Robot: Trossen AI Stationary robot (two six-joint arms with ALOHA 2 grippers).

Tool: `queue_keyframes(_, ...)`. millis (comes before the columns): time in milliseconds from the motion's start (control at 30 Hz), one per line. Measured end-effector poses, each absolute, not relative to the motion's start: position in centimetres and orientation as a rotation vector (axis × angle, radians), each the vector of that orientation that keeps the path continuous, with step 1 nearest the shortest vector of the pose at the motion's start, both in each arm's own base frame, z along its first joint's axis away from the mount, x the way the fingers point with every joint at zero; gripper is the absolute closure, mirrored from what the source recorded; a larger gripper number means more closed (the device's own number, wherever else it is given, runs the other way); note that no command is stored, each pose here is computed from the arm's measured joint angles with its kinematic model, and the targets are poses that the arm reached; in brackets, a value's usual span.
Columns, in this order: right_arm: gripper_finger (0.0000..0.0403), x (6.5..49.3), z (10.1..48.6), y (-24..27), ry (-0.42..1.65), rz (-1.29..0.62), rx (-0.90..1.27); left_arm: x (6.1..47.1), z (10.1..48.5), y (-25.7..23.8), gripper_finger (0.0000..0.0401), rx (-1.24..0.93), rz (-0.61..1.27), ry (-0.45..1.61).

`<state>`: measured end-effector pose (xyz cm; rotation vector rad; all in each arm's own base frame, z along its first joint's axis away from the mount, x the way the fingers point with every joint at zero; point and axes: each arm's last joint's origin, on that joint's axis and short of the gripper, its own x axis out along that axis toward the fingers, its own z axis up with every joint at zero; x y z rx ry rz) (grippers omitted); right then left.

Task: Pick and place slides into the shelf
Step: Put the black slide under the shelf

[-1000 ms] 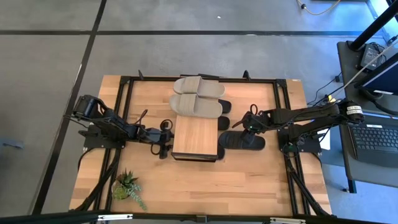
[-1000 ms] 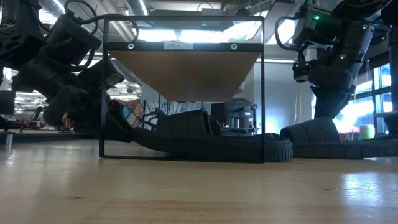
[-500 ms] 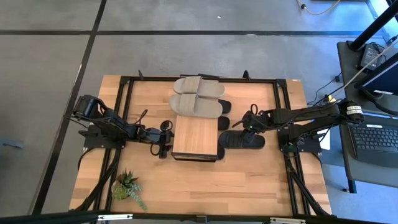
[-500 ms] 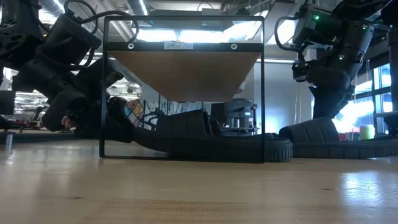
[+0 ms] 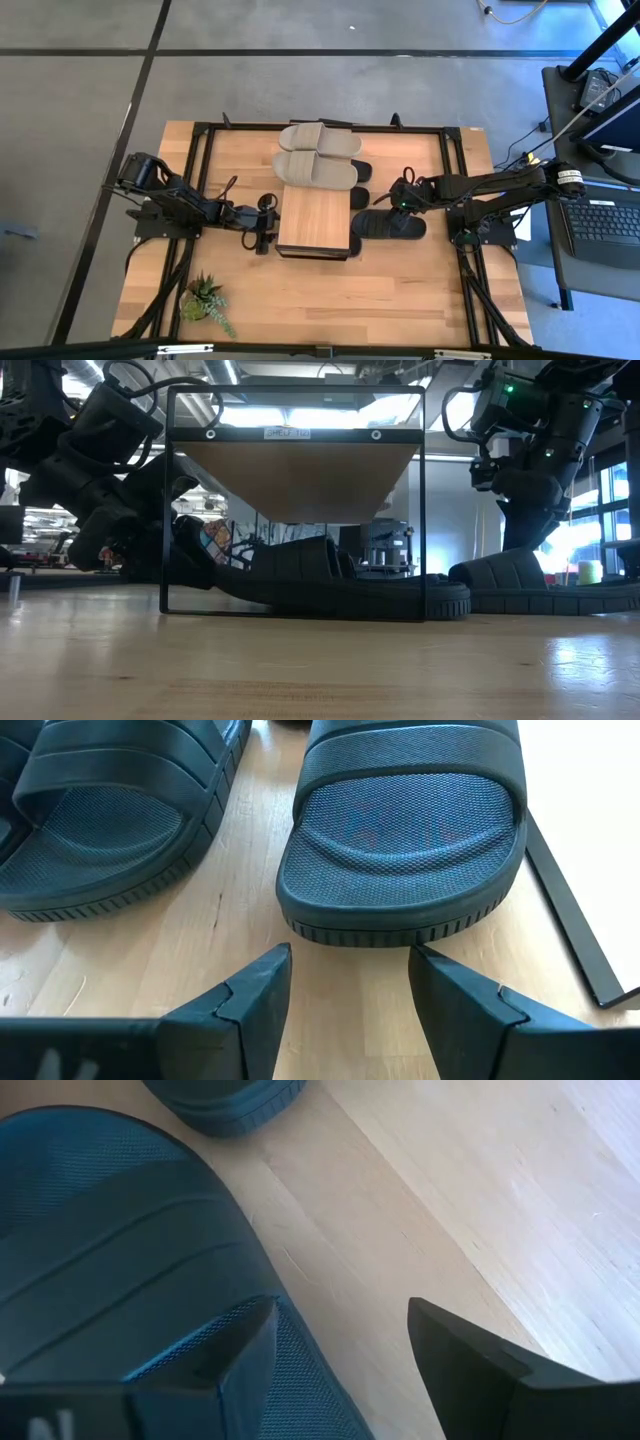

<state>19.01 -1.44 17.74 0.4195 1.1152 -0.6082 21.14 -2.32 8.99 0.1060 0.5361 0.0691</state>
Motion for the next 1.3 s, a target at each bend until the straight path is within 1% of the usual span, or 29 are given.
queue_keyframes(267, 0.0178, 19.1, 17.8, -1.5, 1.100, -0.627, 0.409, 21.1, 9.0, -2.3, 0.0206, 0.106, 0.069, 0.536)
queue_keyframes(533, 0.0178, 20.5, 18.5, -1.6, 0.932, -0.594, 0.434, 21.1, 9.0, -2.3, 0.0206, 0.109, 0.080, 0.536)
queue_keyframes(733, 0.0178, 20.7, 19.1, -1.6, 0.949, -0.581, 0.403, 21.1, 9.0, -2.3, 0.0206, 0.110, 0.080, 0.536)
queue_keyframes(1000, 0.0178, 19.8, 23.1, -1.5, 1.155, -0.605, 0.351, 21.1, 9.0, -2.3, 0.0206, 0.110, 0.081, 0.536)
queue_keyframes(1067, 0.0178, 19.7, 23.6, -1.4, 1.191, -0.570, 0.378, 21.1, 9.0, -2.3, 0.0206, 0.109, 0.080, 0.536)
queue_keyframes(1167, 0.0178, 19.6, 23.1, -1.0, 1.228, -0.494, 0.423, 21.1, 9.0, -2.3, 0.0206, 0.109, 0.081, 0.536)
queue_keyframes(1300, 0.0178, 19.1, 21.0, -0.3, 1.322, -0.473, 0.401, 21.1, 9.0, -2.3, 0.0206, 0.109, 0.081, 0.536)
